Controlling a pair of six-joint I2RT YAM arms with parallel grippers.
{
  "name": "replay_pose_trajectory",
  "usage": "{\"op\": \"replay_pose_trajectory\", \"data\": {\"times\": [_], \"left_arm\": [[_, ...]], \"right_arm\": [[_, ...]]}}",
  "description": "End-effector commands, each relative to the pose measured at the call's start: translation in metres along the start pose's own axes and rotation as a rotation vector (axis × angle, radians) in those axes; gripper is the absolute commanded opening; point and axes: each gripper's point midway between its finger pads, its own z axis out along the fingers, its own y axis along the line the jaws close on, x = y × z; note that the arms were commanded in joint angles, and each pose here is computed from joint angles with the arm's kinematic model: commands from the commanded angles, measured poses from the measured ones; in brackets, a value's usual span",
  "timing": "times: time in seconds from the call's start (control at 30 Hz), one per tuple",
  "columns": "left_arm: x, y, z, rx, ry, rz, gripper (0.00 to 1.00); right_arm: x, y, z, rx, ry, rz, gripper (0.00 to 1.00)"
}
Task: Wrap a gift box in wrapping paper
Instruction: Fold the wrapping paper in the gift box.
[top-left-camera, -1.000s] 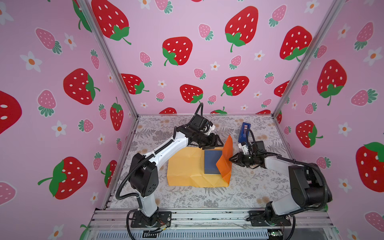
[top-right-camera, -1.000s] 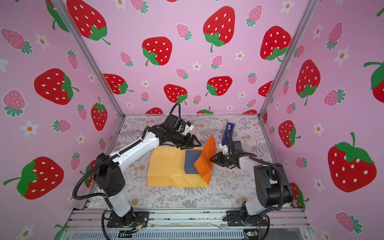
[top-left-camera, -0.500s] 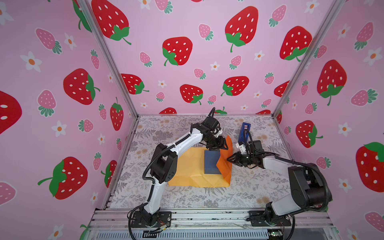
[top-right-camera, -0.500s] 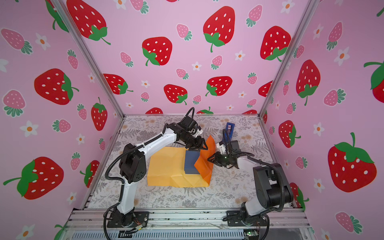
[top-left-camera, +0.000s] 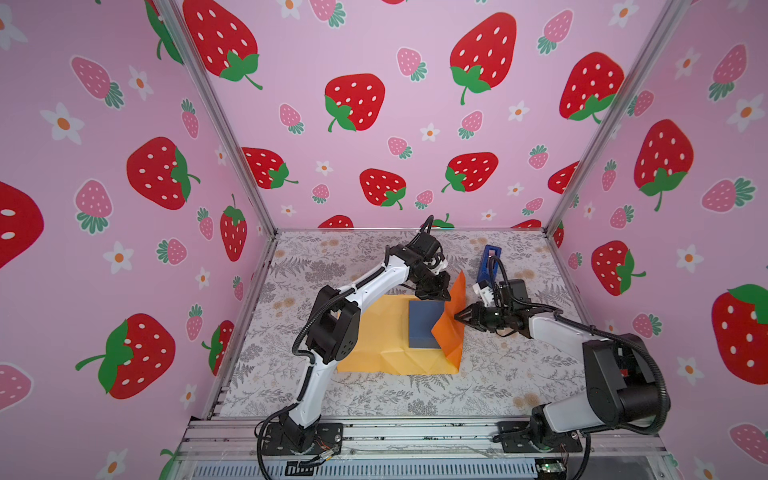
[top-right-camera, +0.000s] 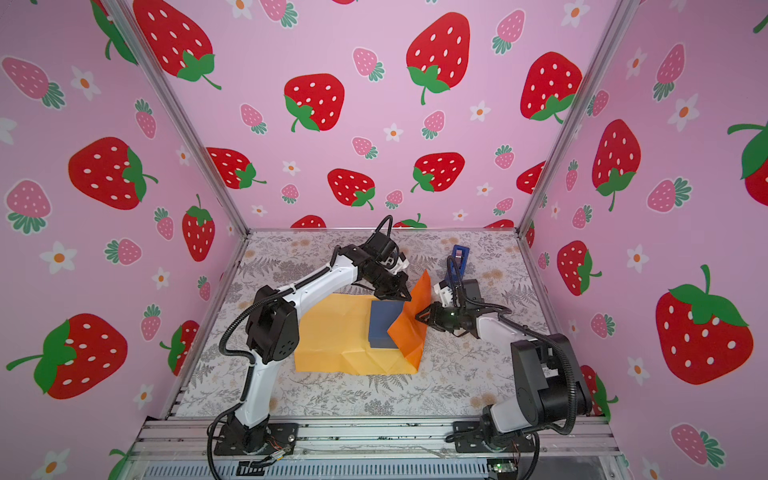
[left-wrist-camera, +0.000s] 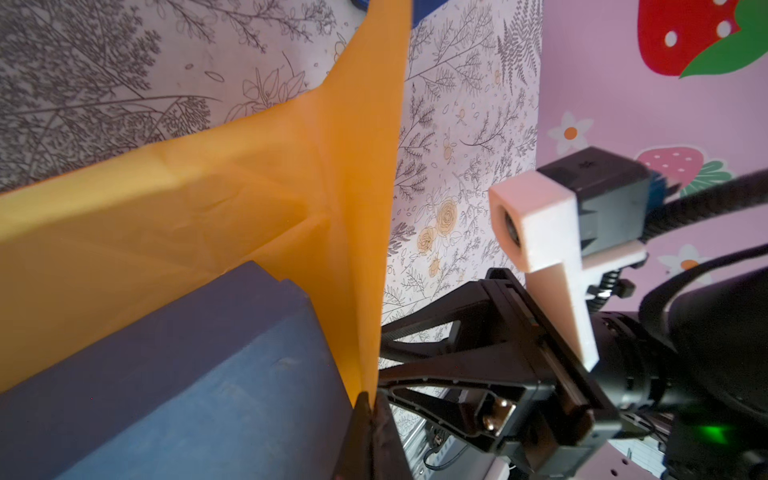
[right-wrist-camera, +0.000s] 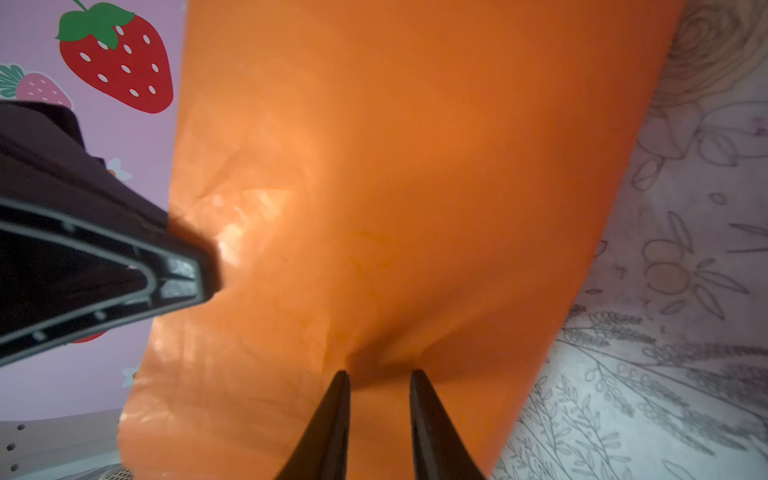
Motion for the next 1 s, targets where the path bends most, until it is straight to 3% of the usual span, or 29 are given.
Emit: {"op": "replay_pose_trajectory", "data": {"times": [0.0,0.3,0.6,0.97], "left_arm": [[0.003,-0.023,-0.015,0.031,-0.012,0.027,0.00],[0.024,-0.018,-0.055,-0.021,-0.114,-0.005,0.00],[0.053,0.026,-0.061,-0.052,-0.143,-0.104,0.00],[0.072,0.081,-0.059,-0.188,-0.140,-0.150,0.00]], "right_arm": [[-0.006,0.010,-0.006,-0.001,-0.011,-0.018,0.28],[-0.033,0.011,-0.043,0.179,-0.118,-0.054,0.28],[-0.033,0.018,-0.039,0.133,-0.088,-0.065,0.28],[-0.029,0.022,-0.029,0.098,-0.047,-0.063,0.28]]}}
